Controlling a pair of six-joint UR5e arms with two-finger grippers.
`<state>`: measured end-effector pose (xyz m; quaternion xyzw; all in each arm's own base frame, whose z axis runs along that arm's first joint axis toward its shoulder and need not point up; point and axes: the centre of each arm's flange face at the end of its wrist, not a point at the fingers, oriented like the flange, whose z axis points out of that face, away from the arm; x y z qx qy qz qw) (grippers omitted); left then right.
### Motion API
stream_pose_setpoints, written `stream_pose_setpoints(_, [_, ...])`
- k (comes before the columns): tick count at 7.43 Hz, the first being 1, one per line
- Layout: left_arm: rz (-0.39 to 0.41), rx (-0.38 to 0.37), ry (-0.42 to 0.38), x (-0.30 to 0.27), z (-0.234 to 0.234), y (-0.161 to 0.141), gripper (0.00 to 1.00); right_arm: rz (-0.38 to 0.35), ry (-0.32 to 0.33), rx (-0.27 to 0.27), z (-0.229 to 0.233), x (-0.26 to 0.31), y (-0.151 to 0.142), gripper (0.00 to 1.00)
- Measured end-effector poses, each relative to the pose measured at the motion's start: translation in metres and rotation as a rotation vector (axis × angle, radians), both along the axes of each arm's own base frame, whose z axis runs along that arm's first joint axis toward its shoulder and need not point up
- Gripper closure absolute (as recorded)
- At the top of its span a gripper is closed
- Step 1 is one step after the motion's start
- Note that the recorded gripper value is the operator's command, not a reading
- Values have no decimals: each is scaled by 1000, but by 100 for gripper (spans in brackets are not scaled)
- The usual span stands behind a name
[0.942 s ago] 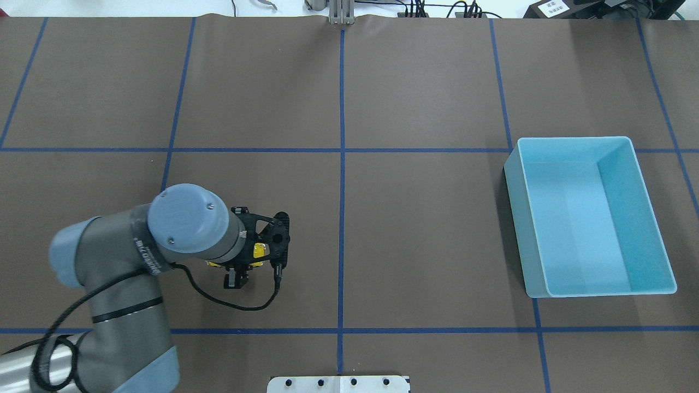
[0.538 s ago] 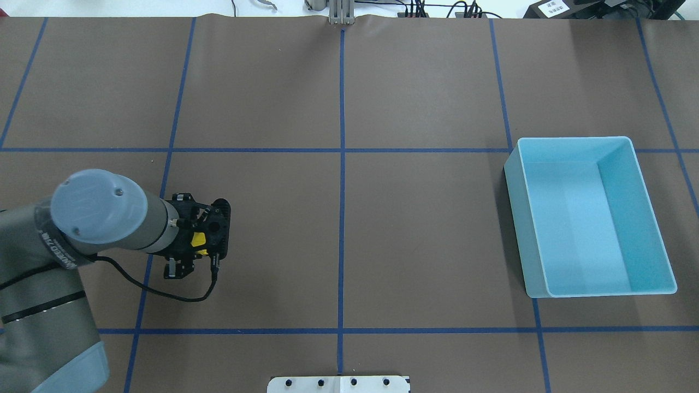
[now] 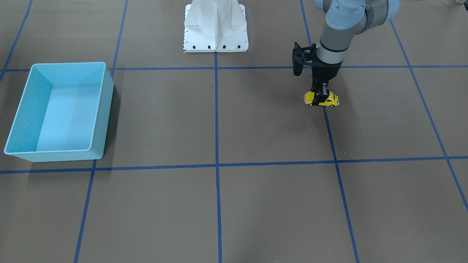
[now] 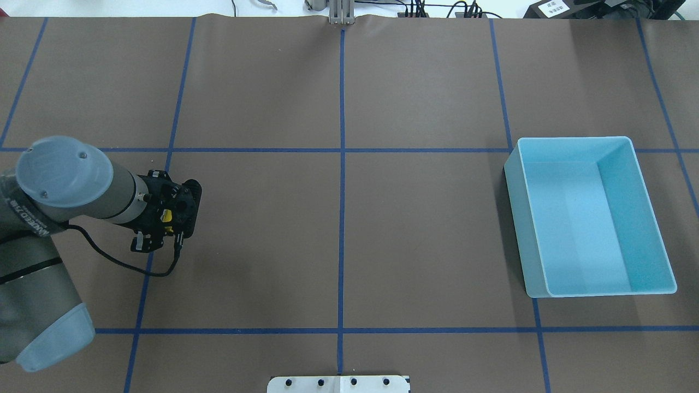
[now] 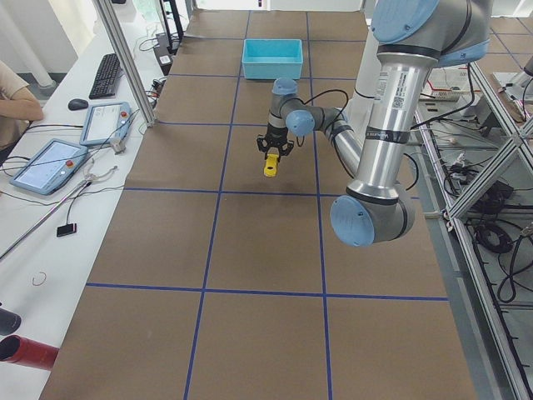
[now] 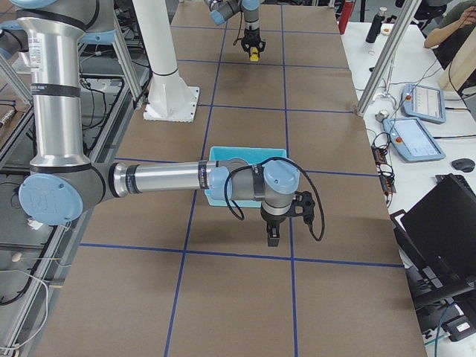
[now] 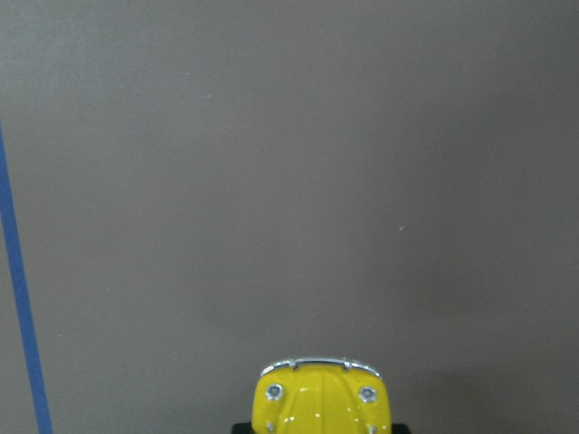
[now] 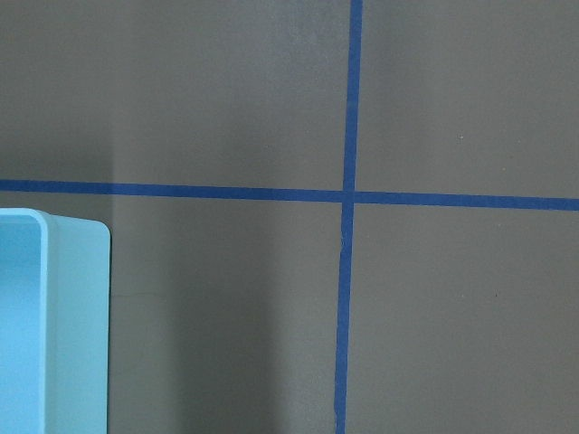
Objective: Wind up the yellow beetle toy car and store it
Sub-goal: 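Drag the car backward along the table away from the blue bin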
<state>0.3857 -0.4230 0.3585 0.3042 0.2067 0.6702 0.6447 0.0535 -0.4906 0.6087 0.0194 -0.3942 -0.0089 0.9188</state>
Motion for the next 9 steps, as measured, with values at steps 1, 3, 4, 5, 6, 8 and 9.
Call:
stream_pose_setpoints(1, [-4,-33,9,4,11,-19,90,0,0,0,0,0,0,0])
stream_pose_setpoints(3, [-9,-64,14,16,19,-43,90,0,0,0,0,0,0,0])
stream_pose_setpoints(4, [-4,-63,29,22,19,-49,90,1,0,-1,0,0,0,0])
stream_pose_setpoints(5, [8,-62,53,25,18,-50,90,1,0,0,0,1,0,0])
stream_pose_setpoints(6, [21,-56,80,26,17,-50,90,1,0,0,0,1,0,0])
stream_pose_setpoints(8, [37,-29,135,24,21,-48,90,2,0,0,0,1,0,0])
stream_pose_setpoints(9, [45,-23,155,23,24,-46,89,2,1,-1,0,1,0,0])
